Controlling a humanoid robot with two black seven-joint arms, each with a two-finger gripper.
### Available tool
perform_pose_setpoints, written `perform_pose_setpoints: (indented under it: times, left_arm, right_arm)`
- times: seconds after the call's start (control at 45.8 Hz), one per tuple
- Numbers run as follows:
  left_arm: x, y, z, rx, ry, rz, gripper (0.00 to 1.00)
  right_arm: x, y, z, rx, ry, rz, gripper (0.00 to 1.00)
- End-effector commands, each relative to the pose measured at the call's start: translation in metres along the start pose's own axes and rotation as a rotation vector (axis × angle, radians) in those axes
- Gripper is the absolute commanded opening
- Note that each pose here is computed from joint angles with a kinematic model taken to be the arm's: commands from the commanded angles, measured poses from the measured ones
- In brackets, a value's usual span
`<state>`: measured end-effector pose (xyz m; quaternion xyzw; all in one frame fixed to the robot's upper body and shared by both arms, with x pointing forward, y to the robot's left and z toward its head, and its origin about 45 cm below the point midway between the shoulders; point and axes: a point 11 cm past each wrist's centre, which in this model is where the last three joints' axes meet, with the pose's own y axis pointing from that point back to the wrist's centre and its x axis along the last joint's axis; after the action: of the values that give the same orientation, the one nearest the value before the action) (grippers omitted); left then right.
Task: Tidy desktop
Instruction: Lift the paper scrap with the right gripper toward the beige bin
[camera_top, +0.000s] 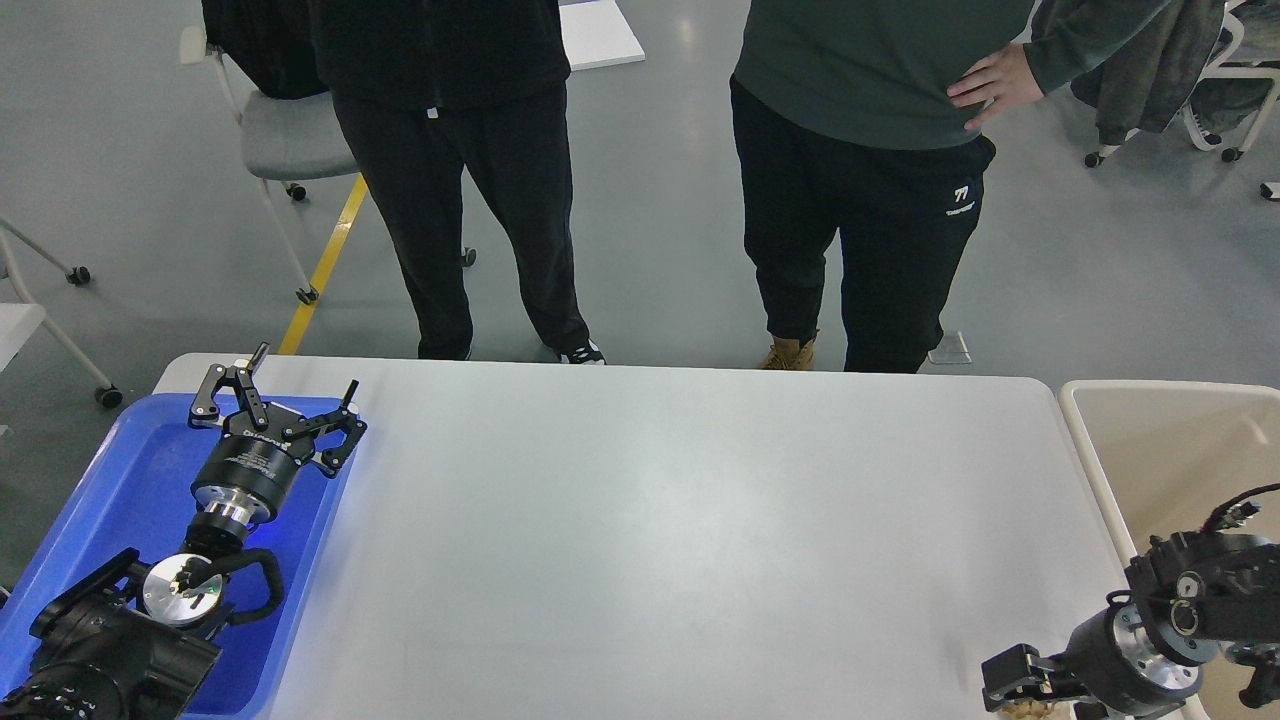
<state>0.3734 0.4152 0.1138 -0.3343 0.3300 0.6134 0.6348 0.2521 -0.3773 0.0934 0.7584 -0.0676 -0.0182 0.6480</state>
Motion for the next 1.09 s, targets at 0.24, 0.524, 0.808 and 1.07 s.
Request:
perform_pose_setpoints:
  times: [0.24, 0.524, 0.808, 1.07]
  left_arm:
    - [0.0, 0.0, 0.0, 0.0, 0.0, 0.0, 1.0]
    - [0.0, 0.0, 0.0, 0.0, 0.0, 0.0, 1.0]
    - [0.0, 0.0, 0.0, 0.0, 0.0, 0.0, 1.0]
    - [0.0, 0.0, -0.001, 0.004, -0.002, 0.0, 1.0]
  right_arm:
    - [0.002, -0.015, -0.004, -0.003, 0.026, 0.043, 0.88]
    - [-0.001, -0.021, 0.0, -0.013, 0.035, 0.062, 0.0]
    - [0.0, -0.019, 0.005, -0.02, 0.021, 0.07, 0.0]
    - [0.002, -0.009, 0.013, -0.024, -0.008, 0.08, 0.0]
